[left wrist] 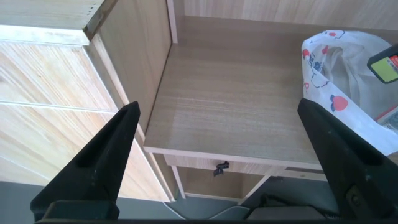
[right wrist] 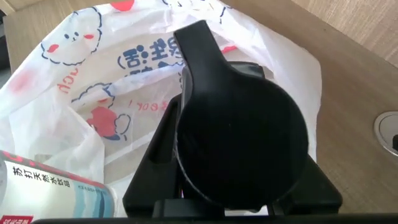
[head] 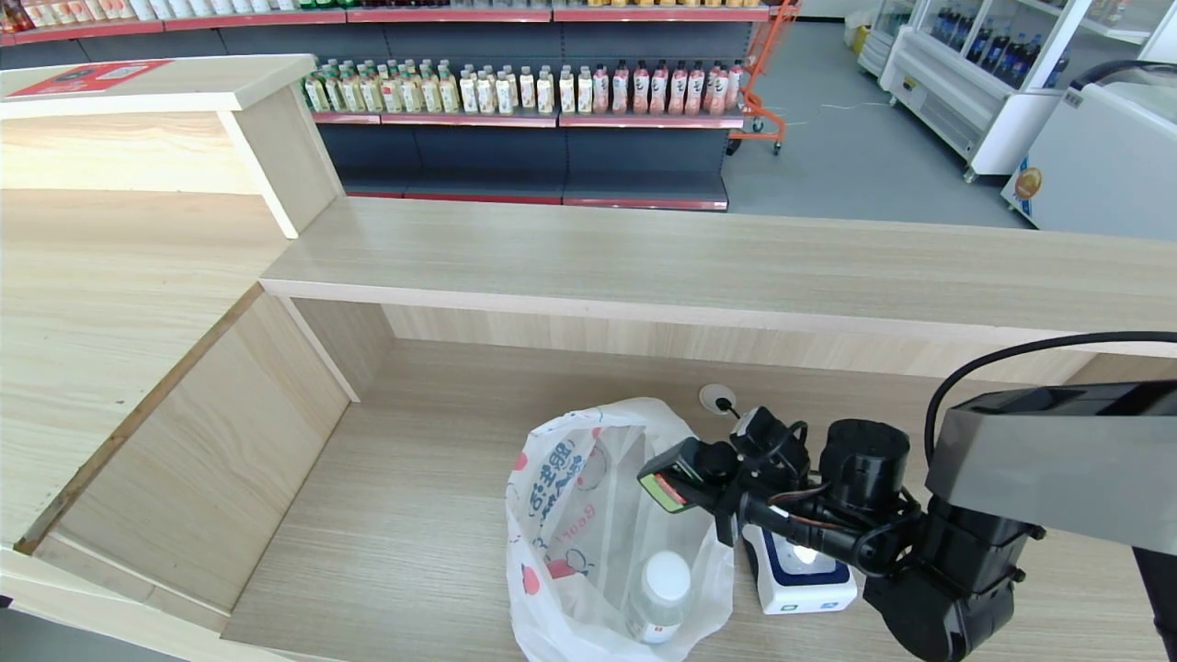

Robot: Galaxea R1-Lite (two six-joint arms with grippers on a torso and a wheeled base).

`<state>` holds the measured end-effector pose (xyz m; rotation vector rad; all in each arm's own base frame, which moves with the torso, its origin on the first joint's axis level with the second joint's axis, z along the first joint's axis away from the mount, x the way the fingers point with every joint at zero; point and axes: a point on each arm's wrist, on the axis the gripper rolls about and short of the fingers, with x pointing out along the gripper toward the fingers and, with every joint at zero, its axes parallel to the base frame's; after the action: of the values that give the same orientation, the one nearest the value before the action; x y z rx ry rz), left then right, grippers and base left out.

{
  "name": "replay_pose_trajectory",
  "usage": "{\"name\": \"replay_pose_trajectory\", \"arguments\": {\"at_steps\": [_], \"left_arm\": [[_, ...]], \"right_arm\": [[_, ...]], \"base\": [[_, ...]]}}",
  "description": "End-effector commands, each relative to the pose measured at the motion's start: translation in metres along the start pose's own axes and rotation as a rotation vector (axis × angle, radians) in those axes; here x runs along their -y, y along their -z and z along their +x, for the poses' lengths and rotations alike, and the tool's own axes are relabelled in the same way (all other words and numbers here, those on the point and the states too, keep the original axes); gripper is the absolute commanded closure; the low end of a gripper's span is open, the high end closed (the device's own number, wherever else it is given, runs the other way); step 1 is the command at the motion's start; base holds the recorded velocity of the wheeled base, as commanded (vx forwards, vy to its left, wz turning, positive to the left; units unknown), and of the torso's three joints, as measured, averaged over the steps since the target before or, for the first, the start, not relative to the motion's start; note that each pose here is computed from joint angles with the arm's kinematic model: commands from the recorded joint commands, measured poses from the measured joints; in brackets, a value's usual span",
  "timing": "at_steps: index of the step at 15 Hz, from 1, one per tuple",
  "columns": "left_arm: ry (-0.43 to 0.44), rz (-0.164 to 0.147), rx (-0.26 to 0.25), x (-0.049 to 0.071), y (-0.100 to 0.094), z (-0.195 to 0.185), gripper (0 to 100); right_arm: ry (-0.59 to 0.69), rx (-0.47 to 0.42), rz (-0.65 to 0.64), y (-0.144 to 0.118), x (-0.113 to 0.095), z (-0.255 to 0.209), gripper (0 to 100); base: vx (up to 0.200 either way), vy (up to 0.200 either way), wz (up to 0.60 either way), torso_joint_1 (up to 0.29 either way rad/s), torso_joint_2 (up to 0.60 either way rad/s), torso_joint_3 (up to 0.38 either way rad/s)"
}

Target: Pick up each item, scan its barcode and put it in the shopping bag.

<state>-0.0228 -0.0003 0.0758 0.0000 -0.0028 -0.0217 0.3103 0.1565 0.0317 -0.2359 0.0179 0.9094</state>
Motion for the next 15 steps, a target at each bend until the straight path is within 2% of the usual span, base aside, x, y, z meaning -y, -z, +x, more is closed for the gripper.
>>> {"name": "replay_pose_trajectory", "arguments": {"at_steps": [1, 7, 10, 15], "left_arm": [[0.0, 0.0, -0.001, 0.0, 0.0, 0.0, 0], [0.0, -0.002, -0.001, 0.0, 0.0, 0.0, 0], [0.0, 0.0, -0.001, 0.0, 0.0, 0.0, 0], [0.0, 0.0, -0.001, 0.0, 0.0, 0.0, 0]], "right_arm": [[0.003, -0.001, 0.018, 0.002, 0.001, 0.002, 100], [0.01, -0.09, 0.146, 0.035, 0.002, 0.001, 100], [0.006, -0.116, 0.147, 0.046, 0.0, 0.003, 100], [-0.004, -0.128, 0.066, 0.053, 0.0, 0.004, 100]], "base": [[0.0, 0.0, 0.0, 0.0, 0.0, 0.0], [0.0, 0.0, 0.0, 0.0, 0.0, 0.0], [0.0, 0.0, 0.0, 0.0, 0.0, 0.0], [0.0, 0.0, 0.0, 0.0, 0.0, 0.0]]}}
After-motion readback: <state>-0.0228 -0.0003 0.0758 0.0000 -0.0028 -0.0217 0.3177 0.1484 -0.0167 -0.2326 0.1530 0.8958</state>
